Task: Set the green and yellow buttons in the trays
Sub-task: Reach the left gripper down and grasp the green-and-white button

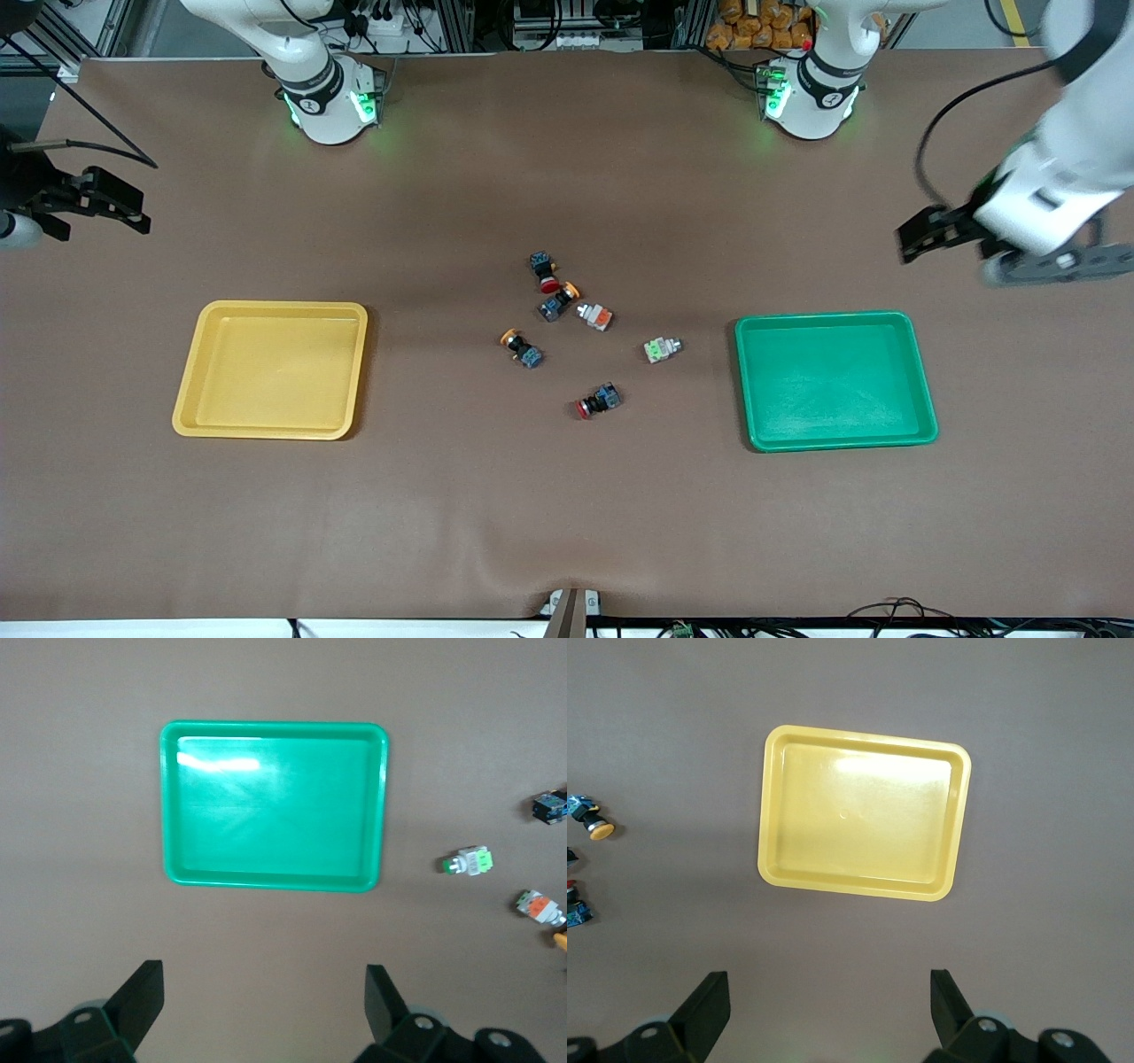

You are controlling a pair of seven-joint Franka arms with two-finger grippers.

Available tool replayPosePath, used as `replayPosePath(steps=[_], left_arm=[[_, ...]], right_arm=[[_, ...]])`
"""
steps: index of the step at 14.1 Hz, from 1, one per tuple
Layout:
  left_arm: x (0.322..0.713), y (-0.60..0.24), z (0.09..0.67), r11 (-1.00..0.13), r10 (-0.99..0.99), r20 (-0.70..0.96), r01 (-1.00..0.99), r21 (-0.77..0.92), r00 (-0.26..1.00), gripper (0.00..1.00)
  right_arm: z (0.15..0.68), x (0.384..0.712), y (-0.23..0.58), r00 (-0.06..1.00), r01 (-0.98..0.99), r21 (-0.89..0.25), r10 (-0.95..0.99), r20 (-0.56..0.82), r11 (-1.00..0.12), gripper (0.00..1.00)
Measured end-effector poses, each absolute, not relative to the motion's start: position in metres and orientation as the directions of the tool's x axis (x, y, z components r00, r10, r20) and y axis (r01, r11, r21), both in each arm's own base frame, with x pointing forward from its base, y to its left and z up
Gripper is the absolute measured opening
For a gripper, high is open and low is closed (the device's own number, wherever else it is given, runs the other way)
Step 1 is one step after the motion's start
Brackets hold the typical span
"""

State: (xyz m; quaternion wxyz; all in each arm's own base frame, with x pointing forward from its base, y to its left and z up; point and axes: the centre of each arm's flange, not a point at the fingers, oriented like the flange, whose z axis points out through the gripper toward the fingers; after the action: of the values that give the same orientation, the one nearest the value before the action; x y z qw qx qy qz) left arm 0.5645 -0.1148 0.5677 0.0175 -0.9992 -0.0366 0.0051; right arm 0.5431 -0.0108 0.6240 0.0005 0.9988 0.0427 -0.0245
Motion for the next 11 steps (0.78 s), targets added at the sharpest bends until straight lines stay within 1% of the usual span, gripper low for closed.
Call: replayPosePath(steps=[5,8,11], left_arm=[[0.574,-0.212,0.459,-0.981,0.187,0.001,0.186,-0.049,0.982,1.0],[0.566,-0.264,0.394,-0.967,0.248,0.008,0.248,-0.052,0.969,1.0],[0.558,-0.293,0.349,-0.963,0.268,-0.008,0.267,-0.045,0.964,1.0]], right_arm=[[0.612,0.549,-0.017,0.995,0.074,-0.003,0.074,-0.071,-0.997,1.0],[0.611,0.55,-0.017,0.995,0.074,-0.003,0.074,-0.074,-0.997,1.0],[0.601,0.554,-0.017,0.993,0.074,-0.005,0.075,-0.092,-0.997,1.0]])
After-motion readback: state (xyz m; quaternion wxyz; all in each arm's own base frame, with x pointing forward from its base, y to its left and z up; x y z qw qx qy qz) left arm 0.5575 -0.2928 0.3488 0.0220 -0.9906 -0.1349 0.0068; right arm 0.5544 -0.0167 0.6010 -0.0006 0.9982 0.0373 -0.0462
